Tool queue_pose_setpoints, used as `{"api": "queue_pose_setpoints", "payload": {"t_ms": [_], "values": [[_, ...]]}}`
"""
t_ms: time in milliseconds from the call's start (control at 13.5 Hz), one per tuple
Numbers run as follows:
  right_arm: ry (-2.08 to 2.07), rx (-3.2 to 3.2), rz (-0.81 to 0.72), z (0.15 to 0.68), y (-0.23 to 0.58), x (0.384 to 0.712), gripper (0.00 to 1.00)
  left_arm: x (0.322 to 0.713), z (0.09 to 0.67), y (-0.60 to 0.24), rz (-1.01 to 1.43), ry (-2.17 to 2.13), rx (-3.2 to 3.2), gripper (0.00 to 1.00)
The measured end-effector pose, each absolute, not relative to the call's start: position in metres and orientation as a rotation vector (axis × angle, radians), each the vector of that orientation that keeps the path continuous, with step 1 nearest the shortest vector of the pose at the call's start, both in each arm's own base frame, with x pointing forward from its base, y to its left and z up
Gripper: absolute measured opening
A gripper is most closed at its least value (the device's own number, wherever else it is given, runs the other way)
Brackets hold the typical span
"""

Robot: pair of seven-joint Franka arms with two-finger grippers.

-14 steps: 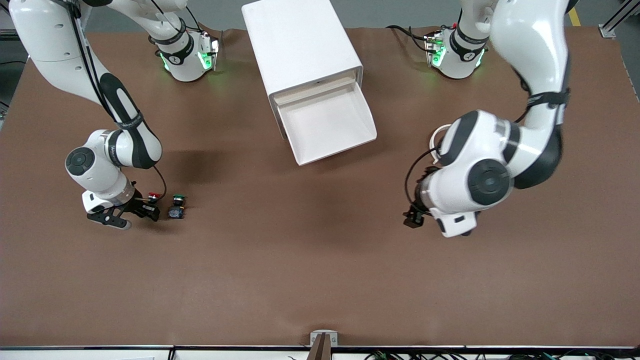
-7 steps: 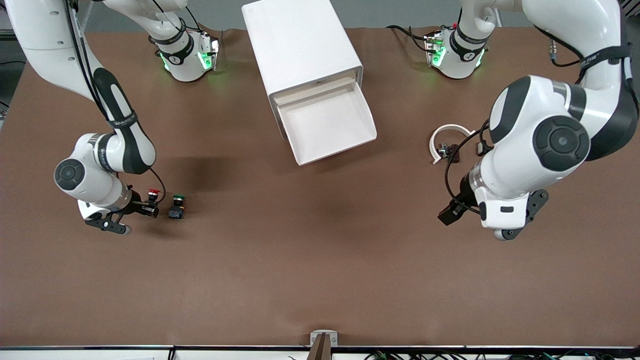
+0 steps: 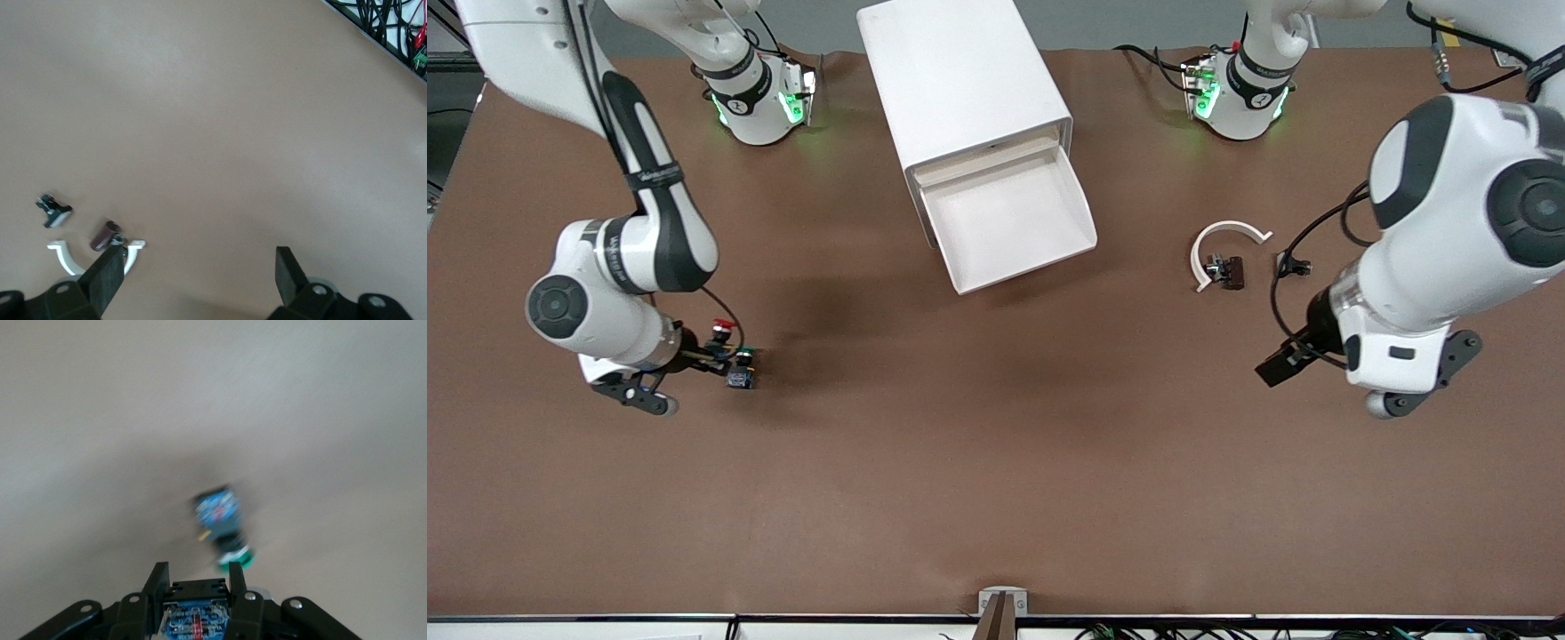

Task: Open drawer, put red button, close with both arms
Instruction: 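Grasp the red-capped button with the right gripper and lift it, then carry the red button into the open drawer and open the right gripper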

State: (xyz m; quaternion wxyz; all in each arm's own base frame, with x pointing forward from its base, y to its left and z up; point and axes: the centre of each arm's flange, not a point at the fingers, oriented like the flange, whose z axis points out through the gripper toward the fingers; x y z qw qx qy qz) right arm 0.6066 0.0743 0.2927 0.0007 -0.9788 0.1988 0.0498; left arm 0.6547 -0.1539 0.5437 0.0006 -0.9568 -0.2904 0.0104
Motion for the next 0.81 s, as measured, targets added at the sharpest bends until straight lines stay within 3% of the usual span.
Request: {"api": "queue_pose_setpoints", "payload": {"t_ms": [813], "values": [[0.972, -2.902, 0.057, 0.394, 0.350, 0.530, 0.41, 0.592, 0.594, -0.064, 0.015, -0.595, -3.076, 1.00]]}}
